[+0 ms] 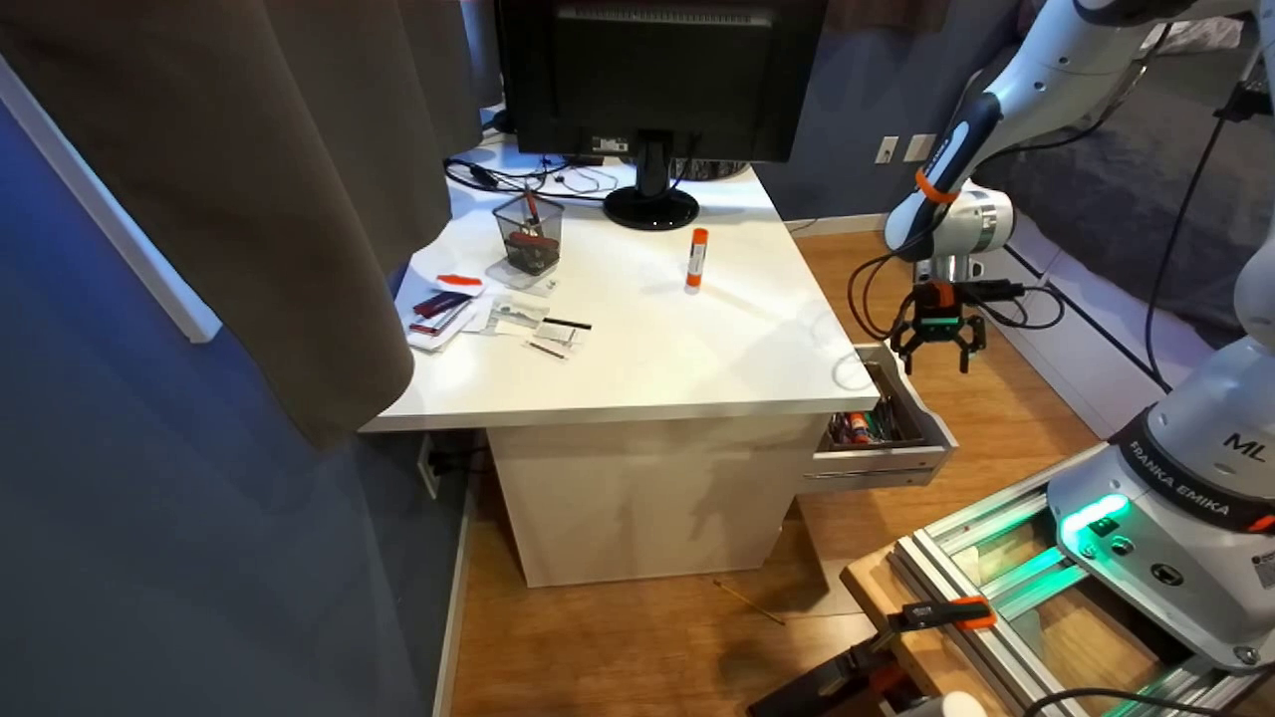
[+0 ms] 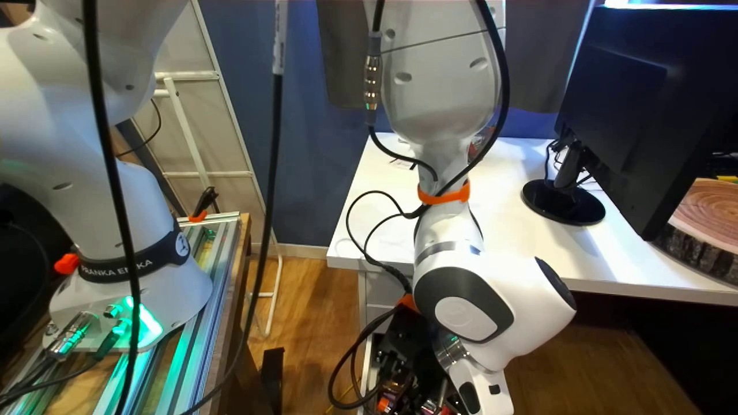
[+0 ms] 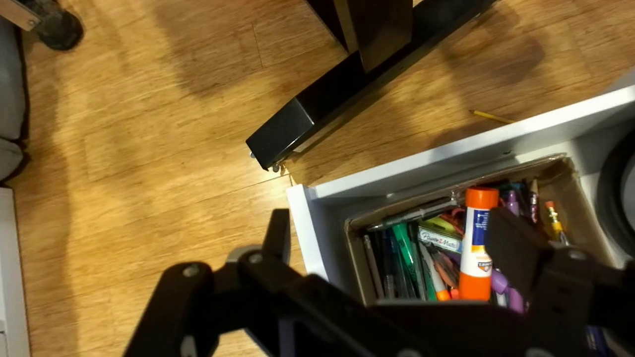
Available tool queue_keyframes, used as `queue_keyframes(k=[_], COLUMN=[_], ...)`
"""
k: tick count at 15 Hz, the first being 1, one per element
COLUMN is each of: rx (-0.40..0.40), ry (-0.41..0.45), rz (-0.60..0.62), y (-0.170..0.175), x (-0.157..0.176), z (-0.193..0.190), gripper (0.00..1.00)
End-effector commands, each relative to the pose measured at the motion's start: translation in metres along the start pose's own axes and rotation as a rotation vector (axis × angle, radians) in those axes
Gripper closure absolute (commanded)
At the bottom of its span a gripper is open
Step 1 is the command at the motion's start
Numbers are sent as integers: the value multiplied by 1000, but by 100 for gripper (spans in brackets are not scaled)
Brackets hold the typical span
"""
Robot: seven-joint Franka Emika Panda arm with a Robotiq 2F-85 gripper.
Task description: Pick up the glue stick from the open drawer and put it on the table
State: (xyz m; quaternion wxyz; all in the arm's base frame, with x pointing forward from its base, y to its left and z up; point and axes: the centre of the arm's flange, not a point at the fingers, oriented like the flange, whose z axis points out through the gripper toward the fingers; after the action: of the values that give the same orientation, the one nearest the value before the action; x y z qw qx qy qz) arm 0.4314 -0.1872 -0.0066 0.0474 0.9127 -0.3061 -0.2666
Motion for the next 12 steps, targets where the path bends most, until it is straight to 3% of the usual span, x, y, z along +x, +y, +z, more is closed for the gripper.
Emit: queue_keyframes(k=[1, 7, 12], rx=[0, 23, 64], ry=[1, 51, 78], rz=[0, 111, 90], y=[0, -28, -39], x=[0, 30, 45], z=[0, 51, 97], gripper=[0, 0, 0])
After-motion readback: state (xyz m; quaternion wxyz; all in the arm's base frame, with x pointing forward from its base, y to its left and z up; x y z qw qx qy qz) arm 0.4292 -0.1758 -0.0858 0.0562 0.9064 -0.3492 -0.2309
